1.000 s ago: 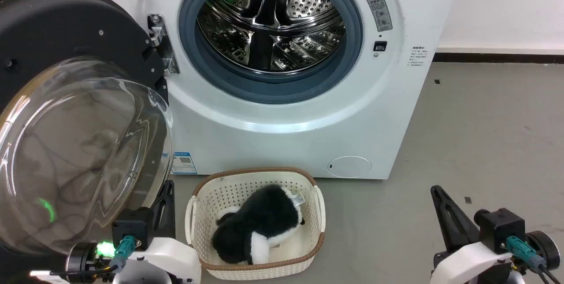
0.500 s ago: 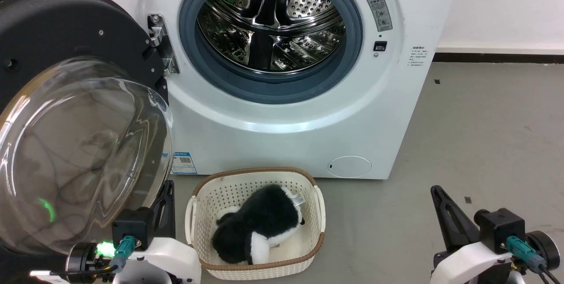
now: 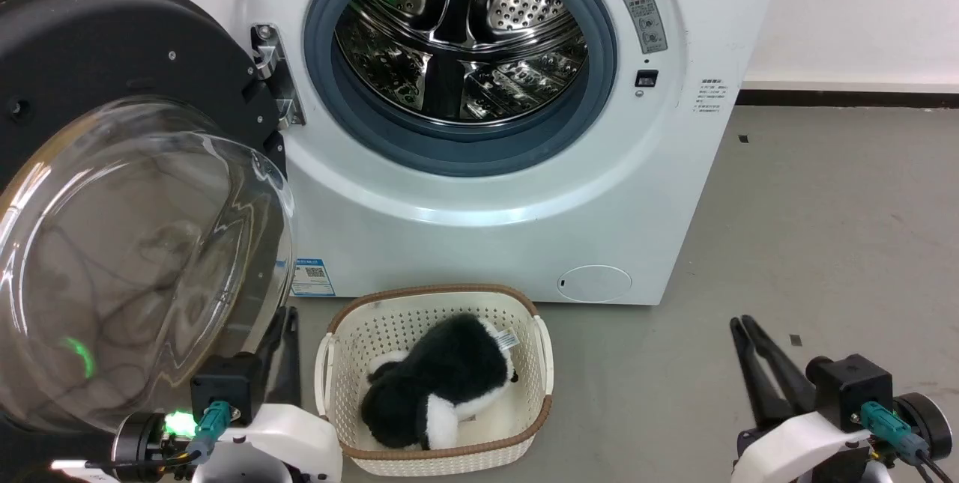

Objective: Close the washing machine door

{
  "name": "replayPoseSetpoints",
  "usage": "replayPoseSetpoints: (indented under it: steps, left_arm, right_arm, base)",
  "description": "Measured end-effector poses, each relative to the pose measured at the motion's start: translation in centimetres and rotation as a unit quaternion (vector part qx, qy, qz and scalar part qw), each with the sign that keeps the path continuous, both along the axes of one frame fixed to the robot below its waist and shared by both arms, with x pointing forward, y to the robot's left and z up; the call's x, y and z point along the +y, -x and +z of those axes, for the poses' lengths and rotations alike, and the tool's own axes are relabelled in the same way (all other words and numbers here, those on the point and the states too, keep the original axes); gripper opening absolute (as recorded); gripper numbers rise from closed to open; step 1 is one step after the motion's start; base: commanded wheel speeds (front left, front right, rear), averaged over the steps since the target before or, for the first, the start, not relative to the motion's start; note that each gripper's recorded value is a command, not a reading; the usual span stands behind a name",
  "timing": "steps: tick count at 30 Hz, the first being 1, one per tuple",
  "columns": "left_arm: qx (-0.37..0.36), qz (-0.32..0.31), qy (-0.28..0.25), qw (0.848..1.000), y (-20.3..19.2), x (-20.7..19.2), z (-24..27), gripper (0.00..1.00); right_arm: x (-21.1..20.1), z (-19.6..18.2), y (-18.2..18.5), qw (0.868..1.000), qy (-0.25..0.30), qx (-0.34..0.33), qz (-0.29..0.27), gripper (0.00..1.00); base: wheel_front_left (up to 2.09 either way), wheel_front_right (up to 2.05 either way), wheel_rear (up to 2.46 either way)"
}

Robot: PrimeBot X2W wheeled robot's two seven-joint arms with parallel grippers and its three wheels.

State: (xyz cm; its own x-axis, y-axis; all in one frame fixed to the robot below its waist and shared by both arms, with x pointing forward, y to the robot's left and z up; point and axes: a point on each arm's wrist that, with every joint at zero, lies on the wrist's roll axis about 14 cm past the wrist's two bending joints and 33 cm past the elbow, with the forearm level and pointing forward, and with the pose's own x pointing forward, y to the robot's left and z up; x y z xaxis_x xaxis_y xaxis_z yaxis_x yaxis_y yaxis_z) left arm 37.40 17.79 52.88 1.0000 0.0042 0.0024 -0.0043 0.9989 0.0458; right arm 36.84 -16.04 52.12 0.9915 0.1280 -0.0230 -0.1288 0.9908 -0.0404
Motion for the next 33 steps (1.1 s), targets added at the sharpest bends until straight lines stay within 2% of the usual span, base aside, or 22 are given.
replayPoseSetpoints:
  steps: [21,23,24,33]
  left_arm:
    - [-0.007,0.01,0.0,1.0,0.06,-0.05,-0.07,1.0]
    - [-0.007,0.012,0.0,1.0,0.1,-0.01,-0.09,0.24]
    - [-0.009,0.014,0.0,1.0,0.13,0.04,-0.05,0.0]
    - [-0.02,0.027,-0.005,0.999,0.55,0.6,0.31,0.0]
  right_arm:
    - [-0.2,0.26,-0.11,0.999,-0.032,-0.011,-0.003,1.0]
    - [-0.17,0.29,-0.15,0.999,-0.036,-0.011,-0.003,1.0]
    - [-0.15,0.33,-0.18,0.999,-0.039,-0.013,-0.003,1.0]
    - [0.49,0.48,-0.58,0.998,-0.054,-0.019,0.007,1.0]
  base:
    - [0.0,0.0,0.0]
    - [0.0,0.0,0.0]
    - [0.0,0.0,0.0]
    - [0.0,0.0,0.0]
